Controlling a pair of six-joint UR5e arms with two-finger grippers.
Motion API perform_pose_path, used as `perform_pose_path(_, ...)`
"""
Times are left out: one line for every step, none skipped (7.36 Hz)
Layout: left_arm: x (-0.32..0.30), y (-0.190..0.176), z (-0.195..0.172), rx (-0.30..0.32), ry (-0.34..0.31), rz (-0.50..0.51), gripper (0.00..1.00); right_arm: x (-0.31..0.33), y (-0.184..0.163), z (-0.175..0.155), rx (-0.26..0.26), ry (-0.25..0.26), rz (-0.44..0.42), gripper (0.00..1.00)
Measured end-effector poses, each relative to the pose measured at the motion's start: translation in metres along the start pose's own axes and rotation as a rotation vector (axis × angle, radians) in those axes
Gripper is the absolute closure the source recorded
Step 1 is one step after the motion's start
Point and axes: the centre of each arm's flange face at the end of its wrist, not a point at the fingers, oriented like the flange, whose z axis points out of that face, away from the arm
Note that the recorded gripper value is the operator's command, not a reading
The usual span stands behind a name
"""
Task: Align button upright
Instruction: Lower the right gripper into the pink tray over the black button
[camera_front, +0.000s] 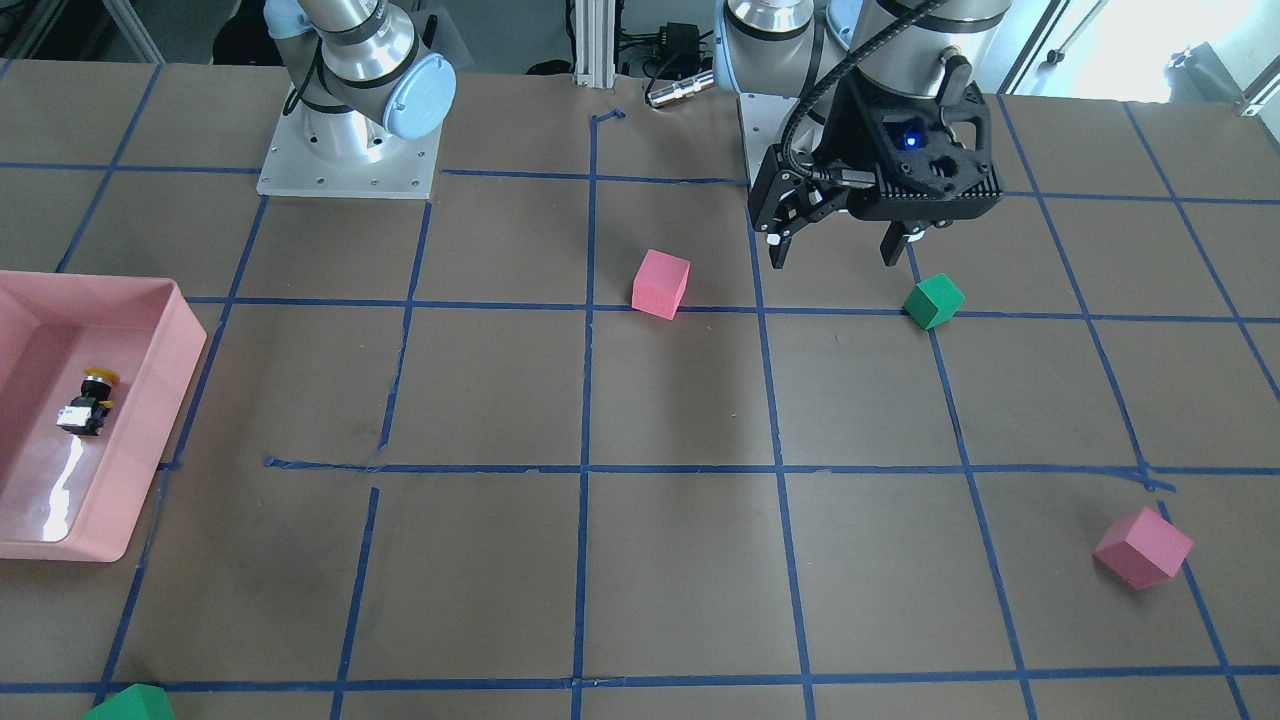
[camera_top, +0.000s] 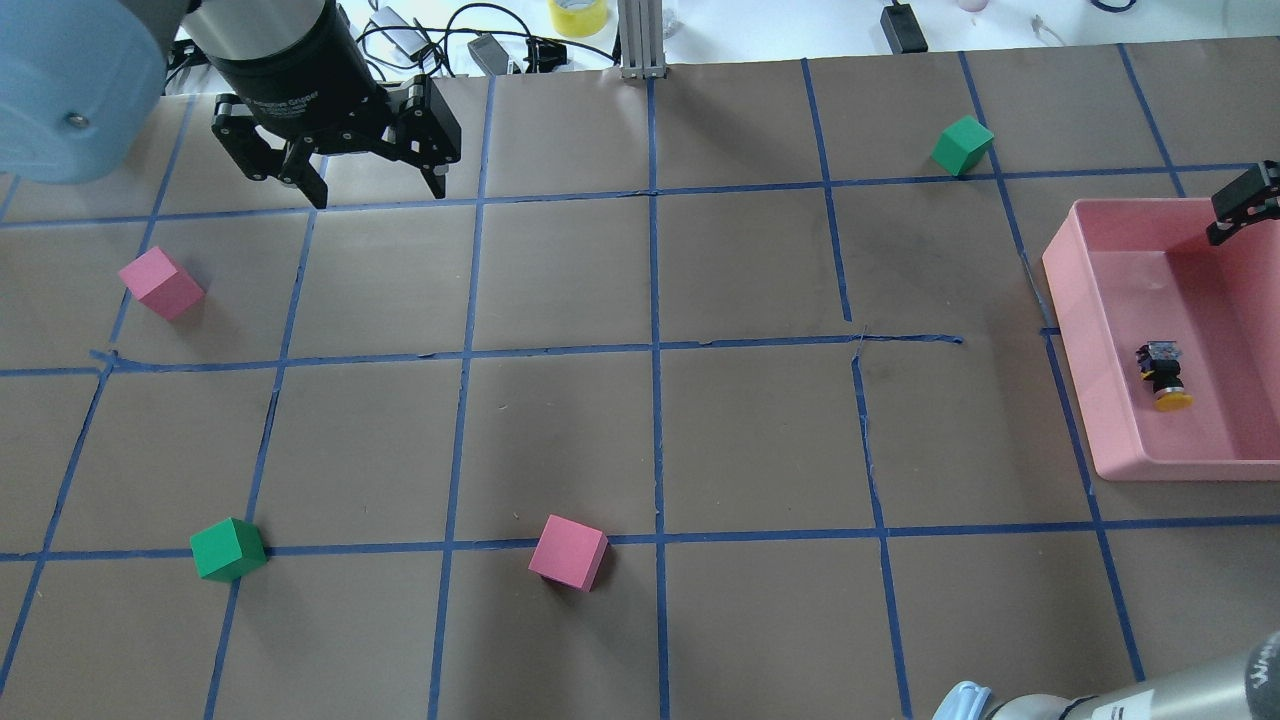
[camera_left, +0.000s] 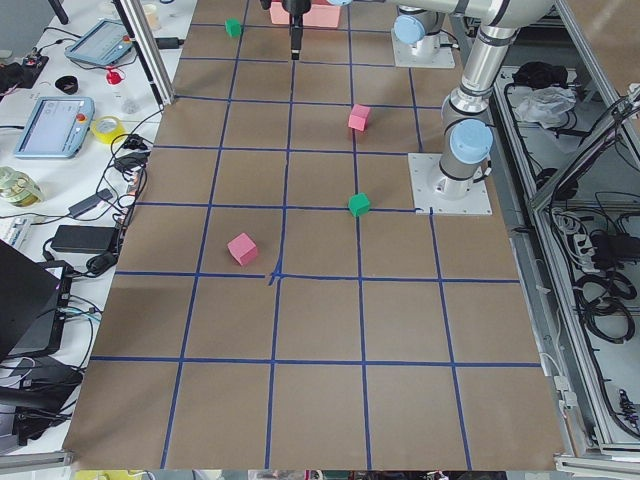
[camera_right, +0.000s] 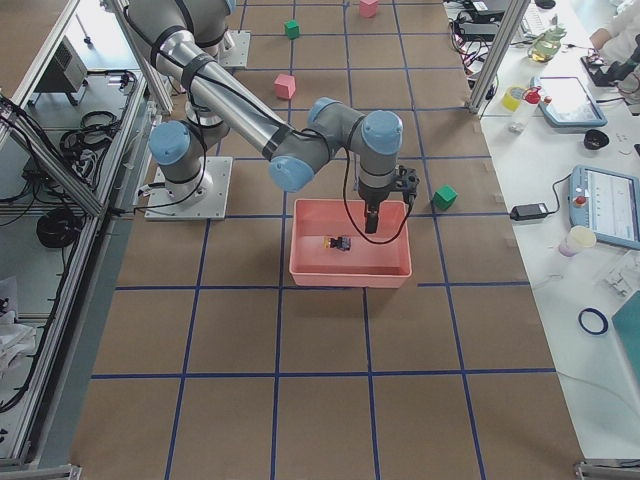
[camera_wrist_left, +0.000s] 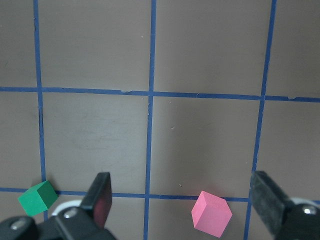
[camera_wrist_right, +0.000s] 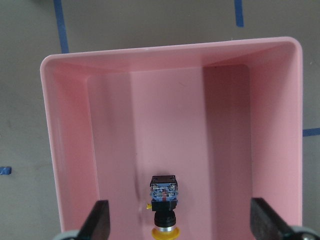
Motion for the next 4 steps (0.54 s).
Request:
perform_pose_path(0.000, 0.000, 0.000, 0.000, 0.000, 0.000, 0.00, 0.001, -0.001, 0.002, 0.001, 0.002, -0.002, 0.00)
perform_pose_path(0.000, 0.000, 0.000, -0.001, 0.000, -0.001, 0.00, 0.002, -0.002, 0.007, -0.004, 0.001, -0.007, 0.00)
perform_pose_path(0.000, 0.000, 0.001, -0.001, 0.000, -0.004, 0.00, 0.004, -0.003, 0.014, -0.008, 0.002, -0.009, 0.00)
perform_pose_path(0.000, 0.000, 0.001, -0.002, 0.000, -0.007, 0.00, 0.006, -0.005, 0.023, -0.012, 0.003, -0.007, 0.00)
